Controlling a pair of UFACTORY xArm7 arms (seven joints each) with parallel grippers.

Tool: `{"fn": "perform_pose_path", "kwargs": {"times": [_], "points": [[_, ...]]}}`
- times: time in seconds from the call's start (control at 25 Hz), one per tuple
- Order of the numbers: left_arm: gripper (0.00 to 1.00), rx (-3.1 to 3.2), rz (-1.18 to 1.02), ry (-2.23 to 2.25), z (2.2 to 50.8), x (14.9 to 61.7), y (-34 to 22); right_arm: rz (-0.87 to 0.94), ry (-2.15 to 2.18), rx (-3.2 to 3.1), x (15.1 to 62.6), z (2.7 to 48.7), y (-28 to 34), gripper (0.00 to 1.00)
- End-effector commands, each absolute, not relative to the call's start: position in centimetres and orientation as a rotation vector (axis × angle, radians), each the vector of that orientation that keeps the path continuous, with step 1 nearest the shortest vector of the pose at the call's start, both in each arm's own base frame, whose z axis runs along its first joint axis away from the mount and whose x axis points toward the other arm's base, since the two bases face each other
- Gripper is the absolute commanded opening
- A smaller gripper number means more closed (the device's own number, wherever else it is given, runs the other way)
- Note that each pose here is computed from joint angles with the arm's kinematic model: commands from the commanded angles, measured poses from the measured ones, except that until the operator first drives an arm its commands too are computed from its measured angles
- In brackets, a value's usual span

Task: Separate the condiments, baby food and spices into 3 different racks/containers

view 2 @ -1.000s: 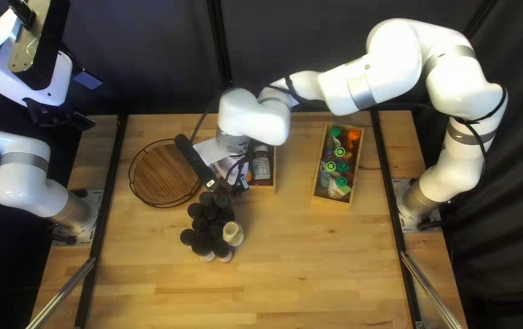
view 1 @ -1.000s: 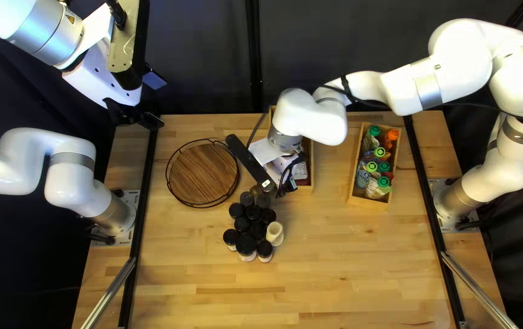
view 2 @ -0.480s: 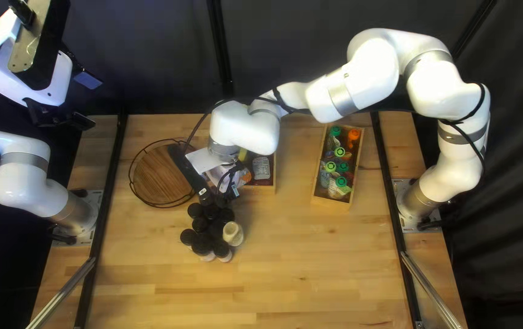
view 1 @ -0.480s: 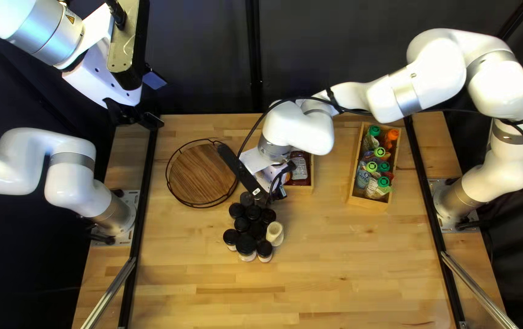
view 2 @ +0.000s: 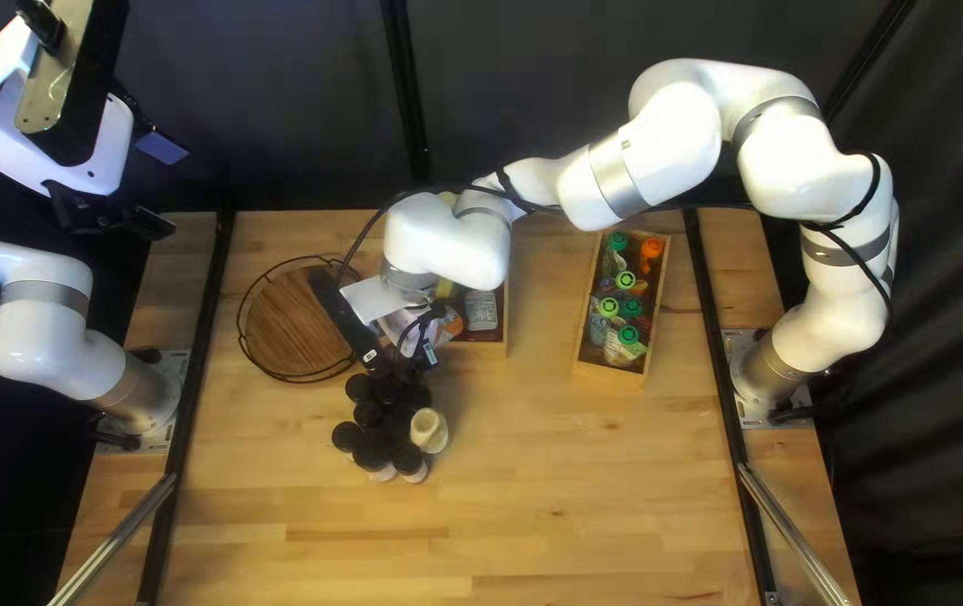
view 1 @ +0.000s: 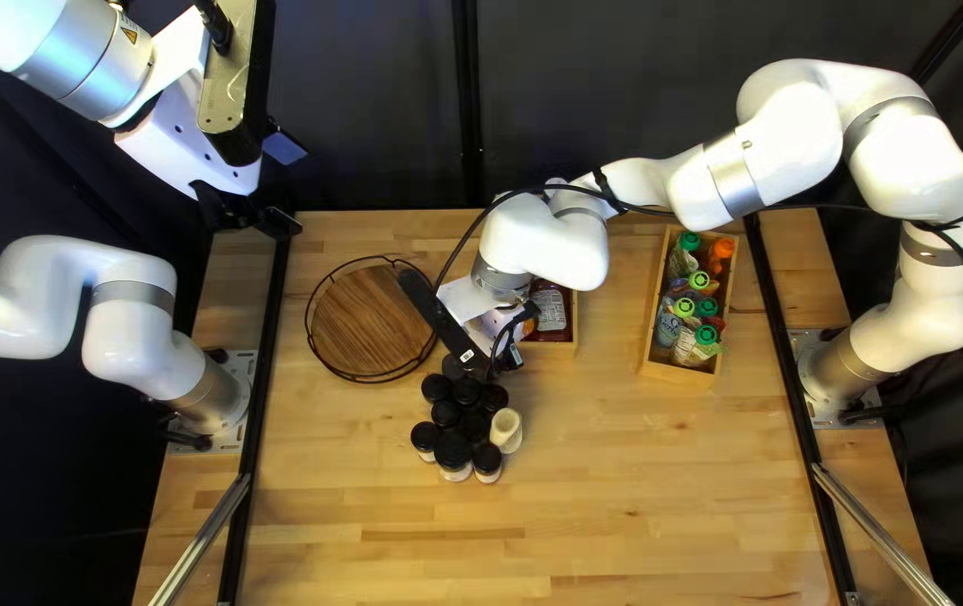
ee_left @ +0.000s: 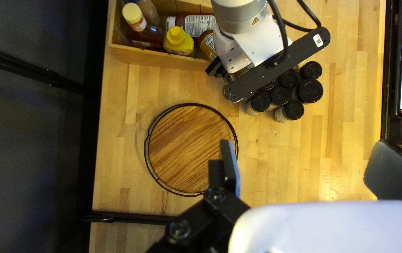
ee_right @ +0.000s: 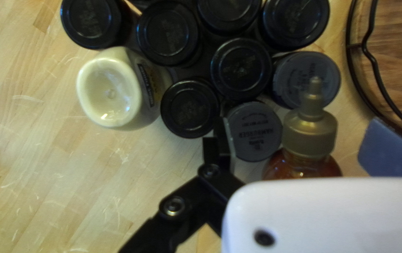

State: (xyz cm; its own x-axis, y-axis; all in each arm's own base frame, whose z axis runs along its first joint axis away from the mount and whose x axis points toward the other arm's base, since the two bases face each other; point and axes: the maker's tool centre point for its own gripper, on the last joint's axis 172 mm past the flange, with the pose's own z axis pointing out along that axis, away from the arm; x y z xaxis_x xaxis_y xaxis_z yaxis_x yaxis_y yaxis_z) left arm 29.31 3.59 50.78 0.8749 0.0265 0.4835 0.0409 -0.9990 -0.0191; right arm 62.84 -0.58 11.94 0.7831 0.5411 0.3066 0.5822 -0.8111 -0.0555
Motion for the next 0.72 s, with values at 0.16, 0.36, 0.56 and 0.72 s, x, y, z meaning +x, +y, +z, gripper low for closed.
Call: {"fn": "perform_pose_path", "kwargs": {"times": [0.16, 0.36, 0.56, 0.72], "points": [[1.0, -3.014, -0.777, -0.054, 50.8, 29.3, 3.6, -0.419, -0.894, -2.824, 63.1, 11.7, -0.9, 0.03], [1.0, -3.014, -0.777, -0.054, 50.8, 29.3, 3.6, -0.423, -0.903, -2.825, 63.3, 12.0, -1.0, 0.01], [1.0, -3.014, -0.777, -0.054, 50.8, 29.3, 3.6, -0.443, -0.918, -2.832, 62.5, 13.8, -0.9, 0.01], [1.0, -3.014, -0.777, -0.054, 50.8, 29.3, 3.6, -0.474, -0.926, -2.822, 61.6, 15.8, -1.1, 0.01]]}}
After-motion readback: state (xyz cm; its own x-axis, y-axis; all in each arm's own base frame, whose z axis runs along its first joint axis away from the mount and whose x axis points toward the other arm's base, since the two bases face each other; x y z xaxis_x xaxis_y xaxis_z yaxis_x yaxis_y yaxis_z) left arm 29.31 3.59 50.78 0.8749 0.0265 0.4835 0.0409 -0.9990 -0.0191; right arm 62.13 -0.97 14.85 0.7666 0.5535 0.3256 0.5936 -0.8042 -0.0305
